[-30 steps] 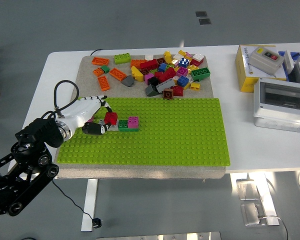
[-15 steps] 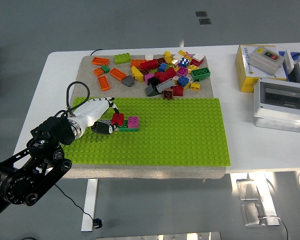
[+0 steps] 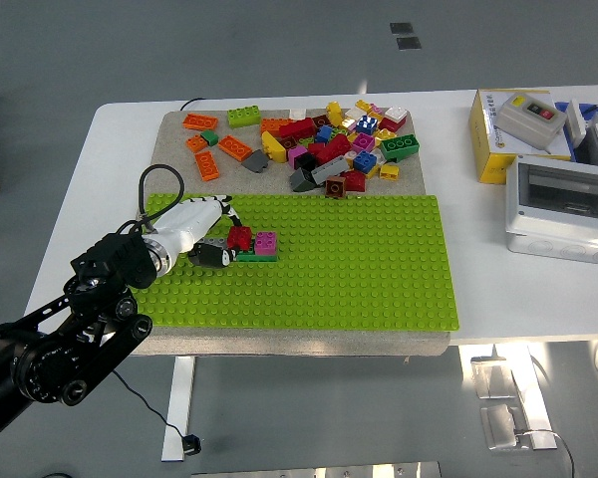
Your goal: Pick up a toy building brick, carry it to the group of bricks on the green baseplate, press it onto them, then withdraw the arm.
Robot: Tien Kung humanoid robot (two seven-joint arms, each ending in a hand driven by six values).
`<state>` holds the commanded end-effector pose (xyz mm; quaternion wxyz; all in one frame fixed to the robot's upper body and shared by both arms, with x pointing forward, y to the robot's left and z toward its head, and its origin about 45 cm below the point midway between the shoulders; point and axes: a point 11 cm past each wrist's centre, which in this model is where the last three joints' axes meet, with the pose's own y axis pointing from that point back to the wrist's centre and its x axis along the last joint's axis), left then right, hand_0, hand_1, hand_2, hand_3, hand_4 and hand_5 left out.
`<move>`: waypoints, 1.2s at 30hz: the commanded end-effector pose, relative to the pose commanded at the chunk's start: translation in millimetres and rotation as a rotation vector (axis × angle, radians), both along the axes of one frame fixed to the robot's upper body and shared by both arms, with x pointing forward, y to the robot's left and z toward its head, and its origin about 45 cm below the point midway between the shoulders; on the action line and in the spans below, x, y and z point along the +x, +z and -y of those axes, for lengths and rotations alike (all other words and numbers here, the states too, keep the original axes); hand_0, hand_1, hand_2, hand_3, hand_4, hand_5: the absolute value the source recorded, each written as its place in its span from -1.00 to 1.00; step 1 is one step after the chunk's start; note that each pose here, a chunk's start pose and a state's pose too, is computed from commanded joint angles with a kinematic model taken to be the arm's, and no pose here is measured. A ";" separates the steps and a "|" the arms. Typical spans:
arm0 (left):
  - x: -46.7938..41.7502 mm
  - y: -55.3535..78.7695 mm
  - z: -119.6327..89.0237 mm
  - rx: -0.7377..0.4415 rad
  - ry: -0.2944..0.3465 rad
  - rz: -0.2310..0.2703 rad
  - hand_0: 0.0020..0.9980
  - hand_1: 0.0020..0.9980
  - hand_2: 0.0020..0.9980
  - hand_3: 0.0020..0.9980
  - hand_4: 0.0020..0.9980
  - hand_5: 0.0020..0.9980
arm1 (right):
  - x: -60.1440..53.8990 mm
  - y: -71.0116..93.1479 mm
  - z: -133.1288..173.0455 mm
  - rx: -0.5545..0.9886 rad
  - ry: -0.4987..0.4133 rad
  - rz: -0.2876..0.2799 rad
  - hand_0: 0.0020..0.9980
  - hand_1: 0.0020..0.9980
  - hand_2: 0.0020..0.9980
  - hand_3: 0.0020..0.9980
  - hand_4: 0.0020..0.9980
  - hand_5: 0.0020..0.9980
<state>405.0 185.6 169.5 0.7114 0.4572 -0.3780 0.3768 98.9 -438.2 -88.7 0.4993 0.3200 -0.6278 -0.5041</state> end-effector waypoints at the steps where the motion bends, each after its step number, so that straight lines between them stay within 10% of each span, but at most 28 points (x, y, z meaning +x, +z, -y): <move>1: -0.1 -0.6 0.5 -0.001 0.000 -0.002 1.00 0.98 0.99 0.11 0.12 -0.62 | 0.1 0.0 -0.1 0.000 0.000 0.000 0.33 0.18 0.11 0.51 -0.11 1.00; 36: 1.1 -12.8 1.4 -0.017 0.033 -0.012 1.00 0.97 0.98 0.11 0.15 -0.55 | 1.2 -0.3 -1.4 0.004 0.006 0.002 0.34 0.18 0.10 0.51 -0.07 1.00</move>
